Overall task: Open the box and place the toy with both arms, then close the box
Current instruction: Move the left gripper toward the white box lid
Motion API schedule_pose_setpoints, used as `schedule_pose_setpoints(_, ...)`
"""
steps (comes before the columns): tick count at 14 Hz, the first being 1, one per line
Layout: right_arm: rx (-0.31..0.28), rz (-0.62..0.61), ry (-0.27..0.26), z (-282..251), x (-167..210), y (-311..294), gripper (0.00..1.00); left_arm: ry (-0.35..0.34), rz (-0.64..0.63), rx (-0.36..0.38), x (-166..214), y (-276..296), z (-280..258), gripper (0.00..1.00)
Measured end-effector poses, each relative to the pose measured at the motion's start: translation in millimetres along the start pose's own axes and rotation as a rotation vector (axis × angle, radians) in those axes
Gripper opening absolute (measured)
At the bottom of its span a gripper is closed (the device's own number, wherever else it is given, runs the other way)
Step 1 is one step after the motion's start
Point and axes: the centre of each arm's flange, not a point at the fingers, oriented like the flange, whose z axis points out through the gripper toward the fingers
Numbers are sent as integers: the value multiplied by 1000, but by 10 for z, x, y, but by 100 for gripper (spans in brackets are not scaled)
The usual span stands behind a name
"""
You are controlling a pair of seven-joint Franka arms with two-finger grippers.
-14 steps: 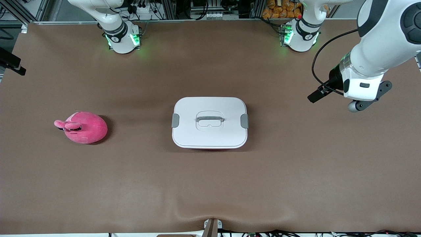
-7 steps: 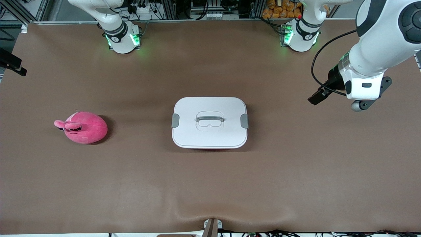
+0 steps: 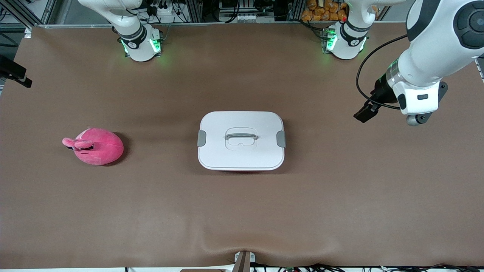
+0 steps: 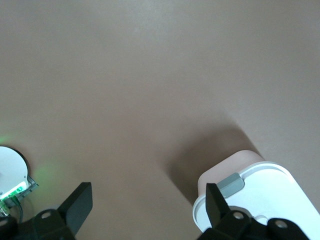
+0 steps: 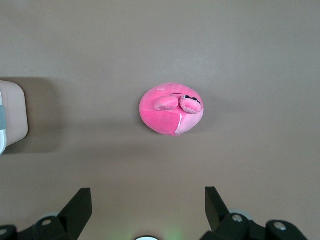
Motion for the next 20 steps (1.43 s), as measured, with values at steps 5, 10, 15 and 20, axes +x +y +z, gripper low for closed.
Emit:
schedule_pose_setpoints(5, 0, 4, 0, 0, 0, 4, 100, 1, -66, 2, -64, 24, 5, 100)
schedule_pose_setpoints(10, 1, 4, -16, 80, 53, 2, 100, -4, -112, 15, -91, 44, 68, 100)
schedule_pose_setpoints(15, 2, 4, -34, 186, 128, 4, 100, -9, -121, 24, -77, 67, 123, 100)
schedule_pose_setpoints(20, 2, 3, -32, 179, 128, 2, 100, -11, -135, 43, -139, 142, 226, 100)
